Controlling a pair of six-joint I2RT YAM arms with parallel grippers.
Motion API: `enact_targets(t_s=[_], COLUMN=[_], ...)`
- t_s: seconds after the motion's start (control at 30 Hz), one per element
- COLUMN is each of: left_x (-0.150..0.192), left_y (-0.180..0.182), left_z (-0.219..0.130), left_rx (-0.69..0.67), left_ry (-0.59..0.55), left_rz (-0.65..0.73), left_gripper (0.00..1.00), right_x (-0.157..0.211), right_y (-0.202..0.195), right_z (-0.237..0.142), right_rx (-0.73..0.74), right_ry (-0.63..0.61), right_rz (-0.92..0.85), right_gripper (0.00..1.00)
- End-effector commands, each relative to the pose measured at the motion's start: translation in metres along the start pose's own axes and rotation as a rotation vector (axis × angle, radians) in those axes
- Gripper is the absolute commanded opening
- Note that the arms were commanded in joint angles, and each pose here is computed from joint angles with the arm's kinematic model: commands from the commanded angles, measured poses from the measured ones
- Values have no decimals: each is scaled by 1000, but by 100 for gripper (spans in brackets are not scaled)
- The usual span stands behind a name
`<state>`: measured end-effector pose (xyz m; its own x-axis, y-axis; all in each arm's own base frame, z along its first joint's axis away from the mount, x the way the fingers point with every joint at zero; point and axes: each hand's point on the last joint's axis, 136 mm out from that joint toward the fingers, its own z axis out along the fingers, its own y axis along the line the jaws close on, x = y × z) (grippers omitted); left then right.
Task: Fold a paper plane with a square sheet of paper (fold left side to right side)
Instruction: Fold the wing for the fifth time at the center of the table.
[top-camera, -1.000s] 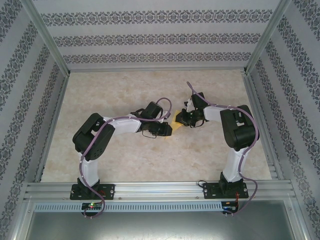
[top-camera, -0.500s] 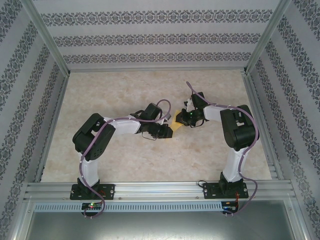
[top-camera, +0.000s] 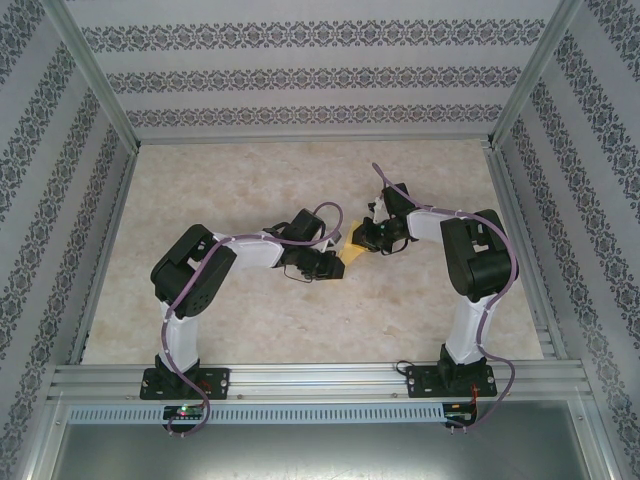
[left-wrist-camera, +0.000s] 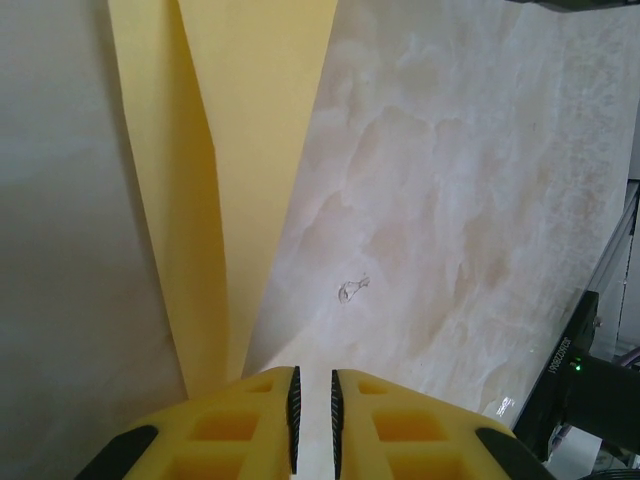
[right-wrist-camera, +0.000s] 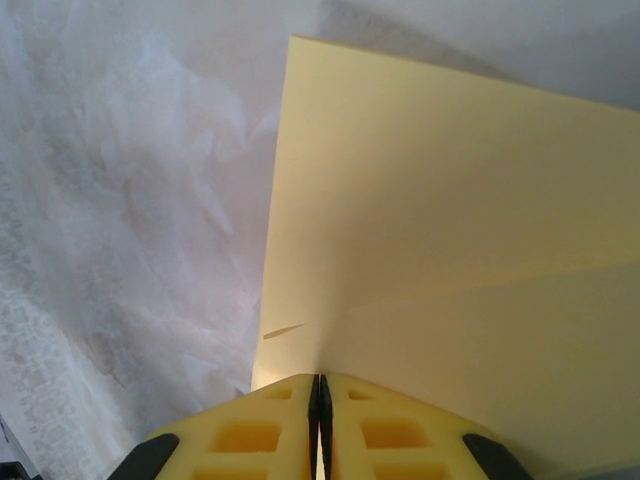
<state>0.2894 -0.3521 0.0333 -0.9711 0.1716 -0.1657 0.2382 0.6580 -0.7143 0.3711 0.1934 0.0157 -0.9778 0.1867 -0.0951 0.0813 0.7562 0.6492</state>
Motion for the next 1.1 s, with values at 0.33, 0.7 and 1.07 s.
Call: enact_targets(t_s=[0.33, 0.7, 1.07], left_x=[-4, 1, -22], left_y=[19, 33, -12], left_z=[1, -10, -41], left_rx=[11, 37, 136], left_ry=[-38, -66, -129], left_rz=[-66, -129, -34], left_gripper=[20, 19, 19], right_x=[15, 17, 15], right_y=[-28, -35, -32], right_z=[7, 8, 7], right_rx=[138, 171, 164], right_ry=[56, 67, 57], right_rz=[4, 2, 4], right_gripper=[14, 13, 14])
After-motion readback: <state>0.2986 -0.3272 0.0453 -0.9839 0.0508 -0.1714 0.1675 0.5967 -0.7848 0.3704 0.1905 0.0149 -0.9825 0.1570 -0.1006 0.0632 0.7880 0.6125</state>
